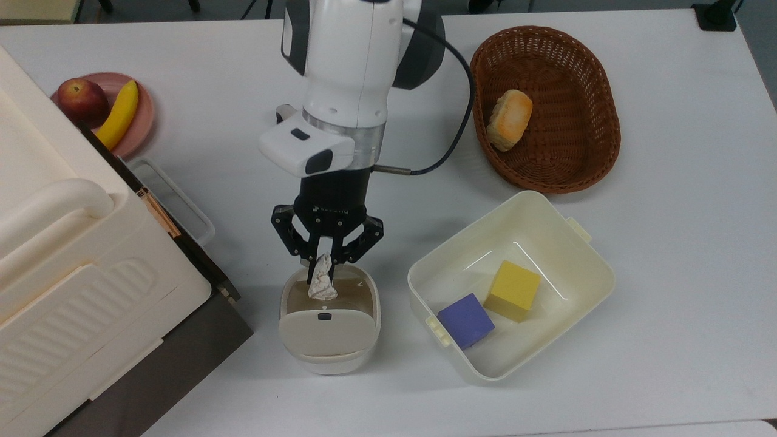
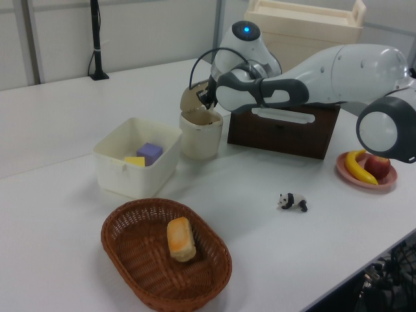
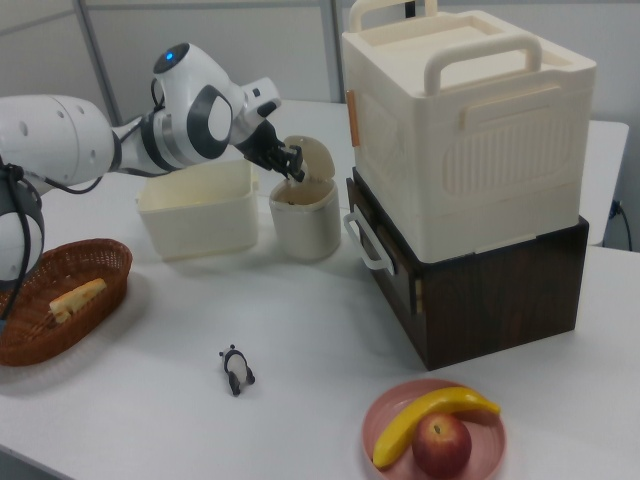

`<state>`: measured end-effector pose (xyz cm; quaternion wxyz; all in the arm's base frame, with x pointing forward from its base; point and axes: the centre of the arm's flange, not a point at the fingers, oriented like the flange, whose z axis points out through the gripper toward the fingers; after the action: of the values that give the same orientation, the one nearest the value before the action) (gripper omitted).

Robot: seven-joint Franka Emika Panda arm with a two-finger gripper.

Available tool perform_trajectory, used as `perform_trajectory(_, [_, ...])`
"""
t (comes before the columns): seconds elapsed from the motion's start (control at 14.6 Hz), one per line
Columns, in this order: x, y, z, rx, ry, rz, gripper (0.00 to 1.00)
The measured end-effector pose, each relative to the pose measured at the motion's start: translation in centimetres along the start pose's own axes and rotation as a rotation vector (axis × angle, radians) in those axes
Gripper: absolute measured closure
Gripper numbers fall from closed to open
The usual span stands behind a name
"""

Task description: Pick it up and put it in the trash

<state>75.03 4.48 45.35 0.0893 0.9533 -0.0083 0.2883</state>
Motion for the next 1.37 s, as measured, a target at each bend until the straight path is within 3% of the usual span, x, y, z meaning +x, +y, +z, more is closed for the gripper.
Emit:
perform_trajectory(0.27, [-1.0, -0.5, 2.3, -0.014, -0.025, -0.027, 0.75])
perform_trajectory(0.34, [-1.2, -0.6, 2.7, -0.015, -0.029, -0.030, 0.69])
perform_trajectory(0.68, [-1.2, -0.7, 2.9, -0.019, -0.028, -0.036, 0.16])
perform_trajectory(0.75, [-1.1, -0.6, 2.8, -0.019, -0.026, -0.036, 0.11])
perform_trajectory(1.16, [0.0, 0.1, 0.9, -0.014, 0.003, -0.016, 0.11])
perform_trajectory(1.37, [-0.1, 0.1, -1.9, -0.003, -0.039, -0.008, 0.09])
